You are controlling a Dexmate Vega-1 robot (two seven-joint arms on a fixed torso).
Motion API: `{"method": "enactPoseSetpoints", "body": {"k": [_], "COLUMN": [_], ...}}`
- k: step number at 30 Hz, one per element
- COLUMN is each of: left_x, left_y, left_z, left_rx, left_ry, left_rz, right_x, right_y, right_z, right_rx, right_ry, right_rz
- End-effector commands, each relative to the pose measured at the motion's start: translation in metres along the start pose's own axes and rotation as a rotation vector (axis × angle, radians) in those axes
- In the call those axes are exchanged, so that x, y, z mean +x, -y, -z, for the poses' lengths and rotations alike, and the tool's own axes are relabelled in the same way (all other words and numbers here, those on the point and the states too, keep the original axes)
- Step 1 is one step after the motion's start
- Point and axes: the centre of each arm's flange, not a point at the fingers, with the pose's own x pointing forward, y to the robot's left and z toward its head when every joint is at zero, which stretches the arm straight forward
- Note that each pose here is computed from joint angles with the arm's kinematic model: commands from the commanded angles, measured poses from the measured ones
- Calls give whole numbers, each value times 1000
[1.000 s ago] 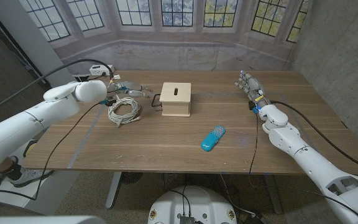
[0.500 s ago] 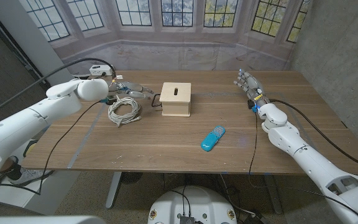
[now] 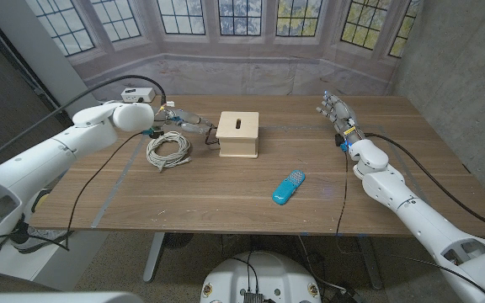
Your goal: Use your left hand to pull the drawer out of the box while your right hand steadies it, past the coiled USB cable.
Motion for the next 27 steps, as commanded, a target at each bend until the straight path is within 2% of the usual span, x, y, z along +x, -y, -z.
{"method": "enactPoseSetpoints", "body": {"k": [1,15,27], "left_x": [12,18,28], "left_y": [-4,-5,-5], "left_z": [-2,-1,1], "left_rx": [49,101,132], "left_ry": [29,47,57], "left_rz": [40,93,133], "right_x": [-3,-1,-2], "right_y": [3,3,4], "right_z": [0,2,5], "right_rx": [7,10,14], "right_ry": [7,7,7], "right_rz": [15,25,37]}}
